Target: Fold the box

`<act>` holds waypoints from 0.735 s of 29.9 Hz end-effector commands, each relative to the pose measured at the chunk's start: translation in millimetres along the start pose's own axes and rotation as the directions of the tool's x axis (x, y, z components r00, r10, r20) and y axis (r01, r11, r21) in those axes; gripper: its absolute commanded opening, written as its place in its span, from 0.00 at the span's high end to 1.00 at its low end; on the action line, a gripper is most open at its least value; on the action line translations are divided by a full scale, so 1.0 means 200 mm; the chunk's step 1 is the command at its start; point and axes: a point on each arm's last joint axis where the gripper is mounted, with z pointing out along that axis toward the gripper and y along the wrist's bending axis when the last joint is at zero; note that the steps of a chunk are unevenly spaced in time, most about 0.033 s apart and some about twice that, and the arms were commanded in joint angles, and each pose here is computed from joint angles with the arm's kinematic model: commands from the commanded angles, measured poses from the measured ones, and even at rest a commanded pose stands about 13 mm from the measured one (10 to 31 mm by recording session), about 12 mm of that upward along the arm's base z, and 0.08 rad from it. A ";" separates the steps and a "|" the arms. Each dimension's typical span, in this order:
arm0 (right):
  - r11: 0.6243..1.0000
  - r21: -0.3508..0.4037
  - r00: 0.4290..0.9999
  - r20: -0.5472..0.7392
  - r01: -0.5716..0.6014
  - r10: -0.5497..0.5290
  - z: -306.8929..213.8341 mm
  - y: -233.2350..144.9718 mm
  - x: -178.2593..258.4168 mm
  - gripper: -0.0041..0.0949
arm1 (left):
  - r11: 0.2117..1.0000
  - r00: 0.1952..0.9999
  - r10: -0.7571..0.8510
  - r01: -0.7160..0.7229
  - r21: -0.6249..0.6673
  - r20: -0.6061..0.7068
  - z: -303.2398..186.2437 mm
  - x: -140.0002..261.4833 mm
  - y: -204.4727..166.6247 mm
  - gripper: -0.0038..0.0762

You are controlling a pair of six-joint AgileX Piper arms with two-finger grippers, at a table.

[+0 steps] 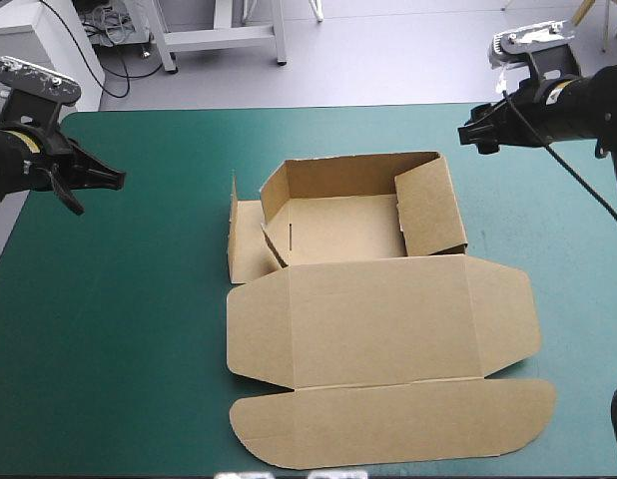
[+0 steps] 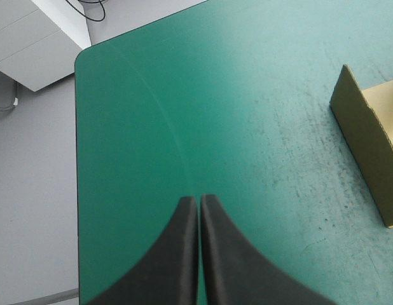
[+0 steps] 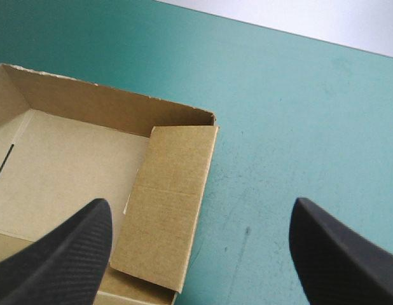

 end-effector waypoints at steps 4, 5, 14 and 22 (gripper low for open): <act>1.000 0.003 0.997 -0.070 -0.027 0.028 0.18 -0.01 0.06 0.24 | 1.000 0.998 -0.026 0.026 -0.004 0.063 -0.08 -0.01 0.02 0.96; 1.000 0.001 0.995 -0.093 -0.031 0.031 0.25 -0.02 0.07 0.24 | 1.000 0.997 -0.030 0.030 0.009 0.065 -0.08 -0.01 0.01 0.96; 0.995 -0.069 0.961 -0.270 -0.078 0.056 0.77 -0.03 0.17 0.24 | 0.999 0.997 -0.040 0.038 0.038 0.058 -0.08 -0.01 0.00 0.96; 0.992 -0.077 0.922 -0.382 -0.098 0.062 1.03 -0.04 0.27 0.24 | 0.999 0.999 -0.038 0.037 0.039 0.037 -0.08 0.00 0.00 0.96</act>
